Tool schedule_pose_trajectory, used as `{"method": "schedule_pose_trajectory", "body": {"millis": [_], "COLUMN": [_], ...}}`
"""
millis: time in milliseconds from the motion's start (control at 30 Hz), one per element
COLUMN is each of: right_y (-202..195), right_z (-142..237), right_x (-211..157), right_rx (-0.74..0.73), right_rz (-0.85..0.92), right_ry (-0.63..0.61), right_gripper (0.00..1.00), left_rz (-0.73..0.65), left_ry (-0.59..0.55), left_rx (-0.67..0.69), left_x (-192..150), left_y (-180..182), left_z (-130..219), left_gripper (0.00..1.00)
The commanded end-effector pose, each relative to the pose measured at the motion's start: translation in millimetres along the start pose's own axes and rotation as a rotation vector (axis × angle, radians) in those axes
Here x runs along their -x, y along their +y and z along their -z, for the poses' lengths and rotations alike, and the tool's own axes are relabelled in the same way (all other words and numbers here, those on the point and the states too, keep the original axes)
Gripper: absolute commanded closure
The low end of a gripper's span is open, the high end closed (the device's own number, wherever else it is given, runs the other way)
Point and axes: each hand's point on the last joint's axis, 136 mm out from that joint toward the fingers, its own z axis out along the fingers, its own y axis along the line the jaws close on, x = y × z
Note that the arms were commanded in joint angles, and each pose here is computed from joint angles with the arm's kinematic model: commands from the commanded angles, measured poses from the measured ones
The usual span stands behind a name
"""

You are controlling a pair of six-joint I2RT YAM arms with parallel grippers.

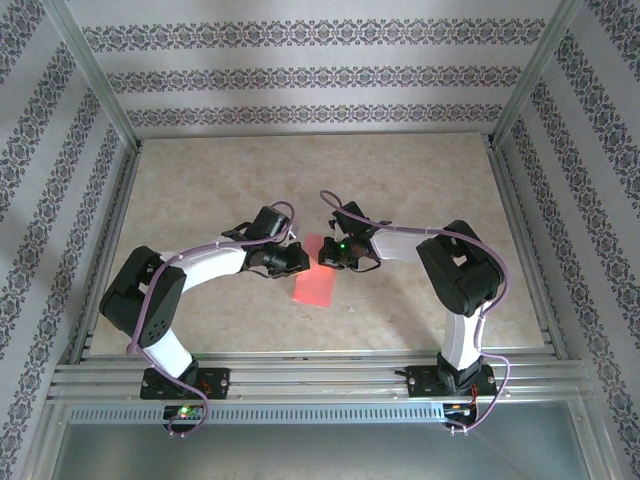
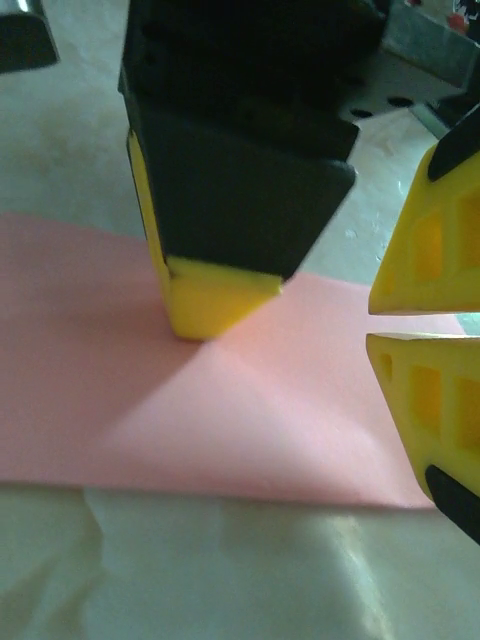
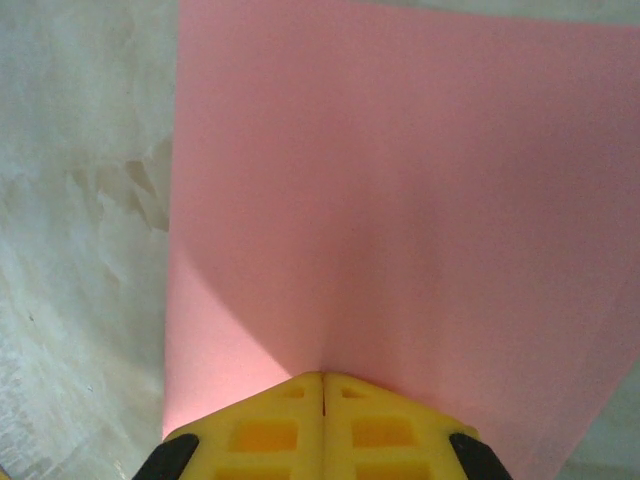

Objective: Fold a paper plane with a square sheet of paper (pick it up from the middle)
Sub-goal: First fold the square sheet of paper in half at the center of the table.

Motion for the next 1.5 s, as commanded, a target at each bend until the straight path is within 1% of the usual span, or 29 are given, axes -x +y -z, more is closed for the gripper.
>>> {"method": "schedule_pose_trajectory", "body": {"millis": [0, 100, 167, 300, 533, 667, 800, 1033, 1100, 1167, 1267, 1367, 1467], "right_y": [-34, -39, -41, -45, -51, -55, -57, -58, -56, -51, -30, 4, 26], "right_z": [-15, -15, -16, -16, -18, -19, -19, -18, -17, -17, -11, 10, 39], "right_x": [-15, -16, -17, -16, -16, -18, -17, -16, -16, -15, -7, 6, 15], "right_rx": [-0.100, -0.113, -0.123, -0.141, -0.162, -0.172, -0.179, -0.182, -0.173, -0.152, -0.072, 0.028, 0.086], "right_rz": [-0.030, -0.034, -0.036, -0.044, -0.059, -0.065, -0.067, -0.063, -0.054, -0.040, -0.005, 0.042, 0.065], "right_ry": [0.062, 0.065, 0.068, 0.068, 0.073, 0.080, 0.081, 0.085, 0.083, 0.083, 0.065, 0.020, -0.050], "right_gripper": [0.95, 0.95, 0.95, 0.95, 0.96, 0.96, 0.97, 0.97, 0.97, 0.96, 0.95, 0.90, 0.83], "left_rz": [0.012, 0.027, 0.040, 0.052, 0.026, 0.036, 0.045, 0.030, 0.006, -0.024, -0.069, -0.078, -0.054], "left_ry": [0.018, 0.046, 0.065, 0.108, 0.194, 0.206, 0.219, 0.245, 0.242, 0.219, 0.137, 0.036, -0.033], "left_rx": [-0.024, 0.052, 0.072, 0.116, 0.236, 0.264, 0.260, 0.301, 0.305, 0.279, 0.197, 0.118, 0.099], "left_x": [4, -2, -8, -25, -62, -74, -87, -109, -109, -101, -78, -49, -25], "left_y": [-6, 12, 20, 33, 64, 75, 78, 87, 85, 74, 44, 18, 10], "left_z": [-13, -19, -23, -25, -19, -12, -5, 15, 22, 26, 30, 31, 28], "left_gripper": [0.86, 0.87, 0.87, 0.87, 0.87, 0.87, 0.87, 0.87, 0.87, 0.87, 0.87, 0.86, 0.85]}}
